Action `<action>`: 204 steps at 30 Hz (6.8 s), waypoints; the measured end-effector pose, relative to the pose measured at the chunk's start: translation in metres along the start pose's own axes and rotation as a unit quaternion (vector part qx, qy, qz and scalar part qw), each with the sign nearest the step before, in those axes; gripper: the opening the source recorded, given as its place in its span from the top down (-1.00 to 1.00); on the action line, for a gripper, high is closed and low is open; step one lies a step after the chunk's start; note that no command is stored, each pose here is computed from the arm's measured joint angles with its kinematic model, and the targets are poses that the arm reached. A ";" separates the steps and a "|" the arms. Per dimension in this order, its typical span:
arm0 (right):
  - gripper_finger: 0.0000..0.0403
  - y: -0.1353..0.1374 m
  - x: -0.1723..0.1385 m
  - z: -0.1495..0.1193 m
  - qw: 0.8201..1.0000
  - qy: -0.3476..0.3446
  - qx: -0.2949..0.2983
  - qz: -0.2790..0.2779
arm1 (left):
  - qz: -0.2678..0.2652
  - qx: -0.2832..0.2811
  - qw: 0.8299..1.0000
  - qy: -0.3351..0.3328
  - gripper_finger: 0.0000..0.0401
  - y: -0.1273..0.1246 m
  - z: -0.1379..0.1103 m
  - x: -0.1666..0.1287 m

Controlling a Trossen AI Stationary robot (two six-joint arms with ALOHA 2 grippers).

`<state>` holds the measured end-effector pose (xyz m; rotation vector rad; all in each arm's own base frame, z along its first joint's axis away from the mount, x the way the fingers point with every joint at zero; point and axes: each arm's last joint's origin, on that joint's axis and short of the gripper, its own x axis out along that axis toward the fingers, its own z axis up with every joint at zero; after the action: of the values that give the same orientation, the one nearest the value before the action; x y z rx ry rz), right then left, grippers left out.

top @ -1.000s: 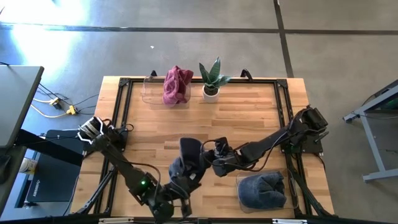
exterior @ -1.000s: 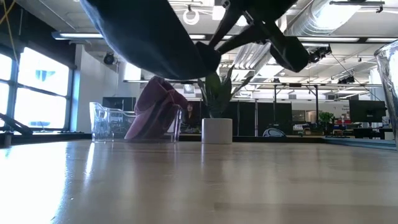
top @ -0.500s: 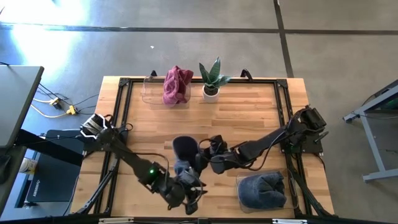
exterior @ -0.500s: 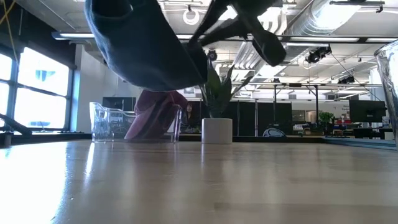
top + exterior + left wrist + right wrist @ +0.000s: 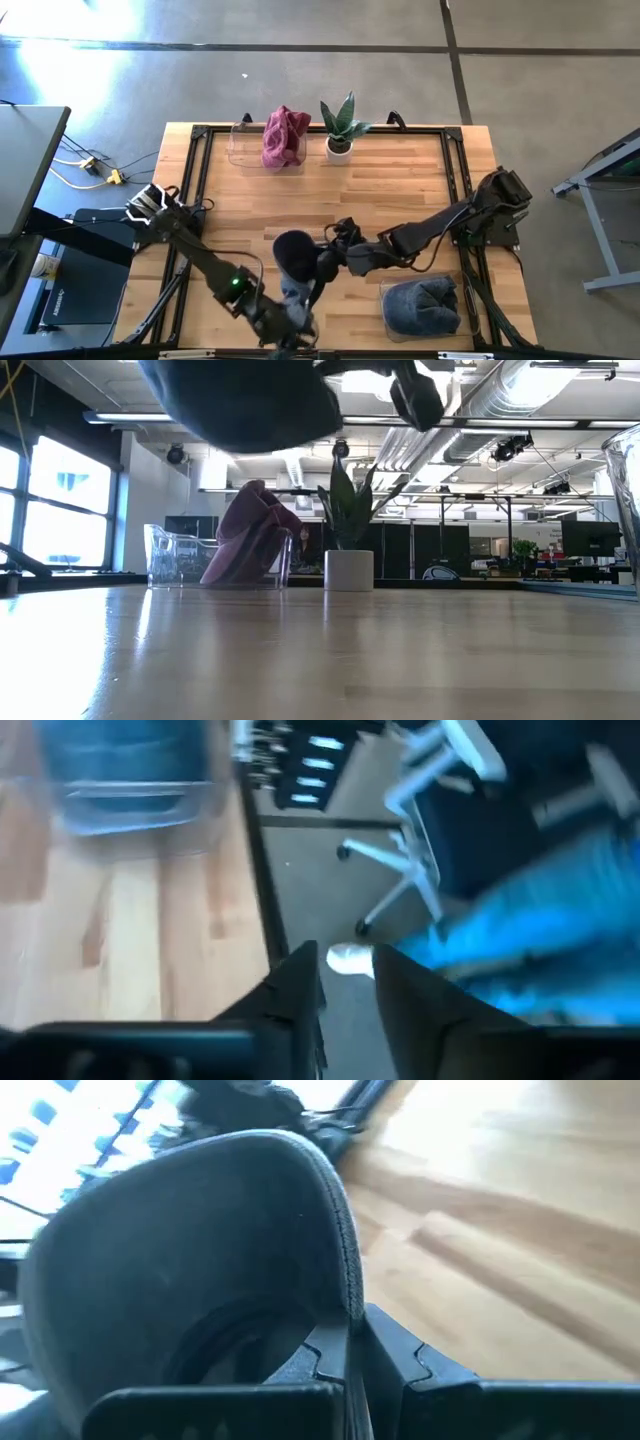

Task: Pick & Place hat
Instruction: Put the blue cap into the bottom transparent bin

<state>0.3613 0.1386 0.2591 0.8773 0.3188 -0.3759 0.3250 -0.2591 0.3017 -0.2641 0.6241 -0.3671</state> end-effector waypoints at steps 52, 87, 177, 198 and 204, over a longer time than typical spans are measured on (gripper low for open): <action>0.97 0.013 -0.024 -0.015 0.995 -0.080 0.058 -0.009 | 0.290 -0.198 0.936 -0.031 -0.31 0.003 -0.074 -0.017; 0.97 0.032 -0.035 -0.018 0.986 -0.117 -0.110 0.035 | 0.164 -0.130 0.951 -0.228 -0.21 -0.004 -0.028 -0.002; 0.95 -0.032 0.014 -0.025 0.935 0.321 -0.151 0.009 | 0.216 -0.266 0.933 -0.112 0.20 -0.034 -0.022 -0.079; -0.11 -0.050 0.050 -0.060 0.758 0.328 -0.529 0.198 | 0.198 -0.267 0.943 -0.015 0.20 -0.027 -0.029 -0.057; 0.09 -0.054 0.052 -0.065 0.728 0.324 -0.570 0.200 | 0.201 -0.276 0.940 -0.018 0.20 -0.020 -0.024 -0.055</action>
<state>0.3763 0.1490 0.1618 -0.2180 0.8678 0.5600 0.2640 -0.2574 0.3180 -0.6660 0.7198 0.2174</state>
